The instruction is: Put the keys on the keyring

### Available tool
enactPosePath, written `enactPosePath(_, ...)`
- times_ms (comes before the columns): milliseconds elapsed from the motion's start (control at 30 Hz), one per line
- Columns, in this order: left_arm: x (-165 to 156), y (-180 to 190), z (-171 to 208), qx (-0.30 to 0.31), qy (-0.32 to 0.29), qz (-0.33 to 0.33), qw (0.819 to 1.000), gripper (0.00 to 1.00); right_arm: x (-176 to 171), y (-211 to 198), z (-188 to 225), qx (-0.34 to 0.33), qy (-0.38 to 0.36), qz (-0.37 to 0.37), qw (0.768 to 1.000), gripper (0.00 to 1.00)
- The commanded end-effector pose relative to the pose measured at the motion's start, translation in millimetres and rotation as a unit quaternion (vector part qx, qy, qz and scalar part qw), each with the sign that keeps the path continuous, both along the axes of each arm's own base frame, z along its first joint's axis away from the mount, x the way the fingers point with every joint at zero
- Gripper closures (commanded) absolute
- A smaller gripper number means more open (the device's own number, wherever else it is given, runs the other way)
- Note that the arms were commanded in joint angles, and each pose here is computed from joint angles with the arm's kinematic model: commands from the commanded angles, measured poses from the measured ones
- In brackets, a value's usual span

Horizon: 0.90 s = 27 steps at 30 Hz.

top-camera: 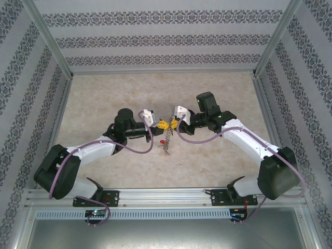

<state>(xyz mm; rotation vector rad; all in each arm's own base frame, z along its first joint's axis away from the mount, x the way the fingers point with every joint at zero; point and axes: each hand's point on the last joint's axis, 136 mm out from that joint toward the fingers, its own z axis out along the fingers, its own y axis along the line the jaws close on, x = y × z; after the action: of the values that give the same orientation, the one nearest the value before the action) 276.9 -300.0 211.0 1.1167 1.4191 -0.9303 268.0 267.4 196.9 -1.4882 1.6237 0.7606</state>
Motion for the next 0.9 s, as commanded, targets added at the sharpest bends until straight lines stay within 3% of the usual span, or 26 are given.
enactPosePath(0,-6,-4,10,-0.02,-0.015,-0.015,1.0,1.0,-6,4,18,0.037,-0.021,0.018,0.999,0.85)
enactPosePath(200,-8,-3,9,-0.014,-0.016,-0.015,1.0,1.0,-6,3,25,0.037,-0.029,0.01,0.999,0.81)
enactPosePath(433,-7,-4,11,-0.018,-0.016,-0.017,1.0,1.0,-6,7,26,0.045,-0.031,0.012,0.998,0.84)
enactPosePath(667,-8,-3,11,-0.017,-0.019,-0.018,1.0,1.0,5,6,20,0.034,-0.037,-0.01,0.999,0.72)
enactPosePath(867,-8,-3,13,-0.017,-0.022,-0.016,0.999,1.0,6,7,19,0.035,-0.032,-0.007,0.999,0.72)
